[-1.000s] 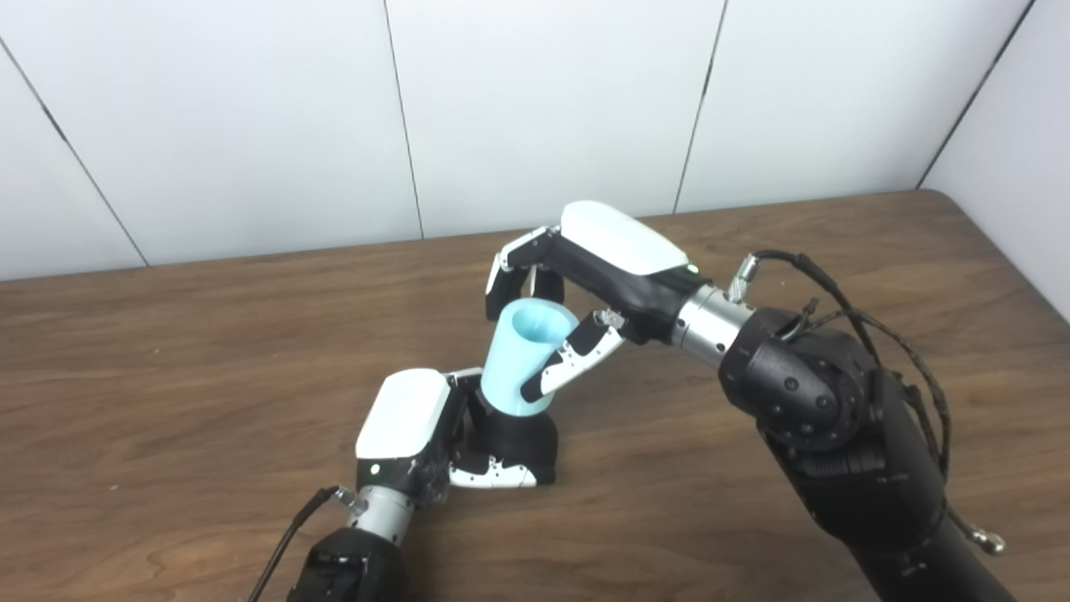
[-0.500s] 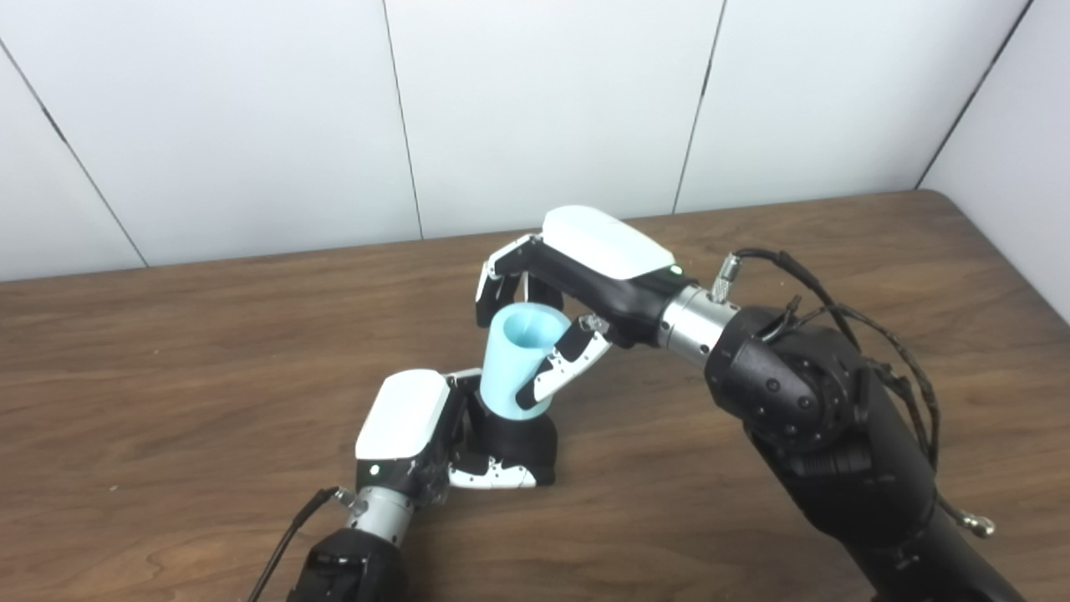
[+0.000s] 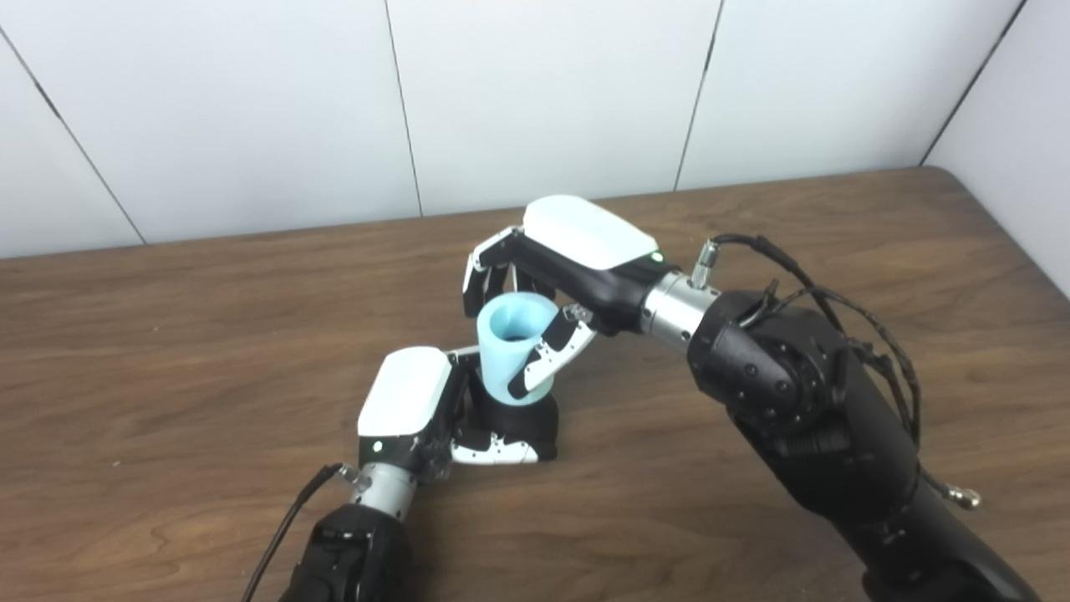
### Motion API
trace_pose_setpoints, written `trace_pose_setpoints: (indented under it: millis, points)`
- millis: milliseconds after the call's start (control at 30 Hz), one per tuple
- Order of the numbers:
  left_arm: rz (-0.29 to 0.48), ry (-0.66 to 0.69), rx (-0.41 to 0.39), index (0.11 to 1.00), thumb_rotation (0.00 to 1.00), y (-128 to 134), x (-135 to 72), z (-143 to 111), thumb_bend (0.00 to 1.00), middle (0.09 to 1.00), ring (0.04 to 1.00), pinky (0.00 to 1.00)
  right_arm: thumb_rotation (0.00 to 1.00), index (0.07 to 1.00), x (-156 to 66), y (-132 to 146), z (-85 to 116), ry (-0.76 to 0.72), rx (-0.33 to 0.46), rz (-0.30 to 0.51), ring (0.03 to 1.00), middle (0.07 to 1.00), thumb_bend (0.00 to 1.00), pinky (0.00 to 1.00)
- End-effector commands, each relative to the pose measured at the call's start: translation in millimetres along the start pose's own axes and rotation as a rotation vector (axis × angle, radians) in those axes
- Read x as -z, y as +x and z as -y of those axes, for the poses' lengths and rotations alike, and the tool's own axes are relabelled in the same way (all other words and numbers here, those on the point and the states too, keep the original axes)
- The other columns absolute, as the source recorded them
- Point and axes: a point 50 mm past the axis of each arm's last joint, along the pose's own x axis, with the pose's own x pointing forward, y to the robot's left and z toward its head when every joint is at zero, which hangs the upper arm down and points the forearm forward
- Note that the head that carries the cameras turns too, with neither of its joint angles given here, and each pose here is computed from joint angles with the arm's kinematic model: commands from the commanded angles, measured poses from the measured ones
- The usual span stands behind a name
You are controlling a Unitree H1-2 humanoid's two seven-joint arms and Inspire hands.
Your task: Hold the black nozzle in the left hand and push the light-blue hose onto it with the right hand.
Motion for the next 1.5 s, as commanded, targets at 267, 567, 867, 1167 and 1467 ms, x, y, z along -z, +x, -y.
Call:
trace_pose_setpoints:
  millis: [267, 567, 867, 1167, 1467]
  points:
    - [-0.031, 0.004, 0.128, 0.504, 0.0, -16.9, 0.7, 28.2, 0.52, 0.398, 0.346, 0.28, 0.0, 0.564, 2.1, 0.5, 1.3, -0.025, -0.023, 0.021, 0.379, 0.5, 0.51, 0.37]
    - [-0.037, -0.002, 0.131, 0.504, 0.0, -17.3, 2.2, 26.8, 0.52, 0.399, 0.357, 0.28, 0.31, 0.746, 2.6, -6.2, 16.7, -0.029, -0.053, 0.033, 0.731, 0.745, 0.92, 0.66]
    - [-0.047, -0.005, 0.137, 0.496, 0.0, -16.7, 1.6, 26.9, 0.52, 0.435, 0.359, 0.29, 0.5, 0.889, -0.1, -13.9, 26.6, -0.065, -0.086, 0.016, 0.946, 0.921, 0.99, 0.91]
    - [-0.052, 0.001, 0.143, 0.503, 0.0, -17.3, 2.9, 27.3, 0.52, 0.398, 0.353, 0.28, 0.63, 0.913, -4.2, -23.5, 33.7, -0.098, -0.04, 0.026, 0.983, 0.95, 0.97, 0.94]
    - [-0.052, 0.005, 0.148, 0.487, 0.0, -17.1, 3.8, 27.1, 0.53, 0.477, 0.354, 0.28, 0.88, 0.966, -10.7, -42.0, 37.9, -0.165, 0.108, 0.097, 1.0, 0.998, 0.81, 1.0]
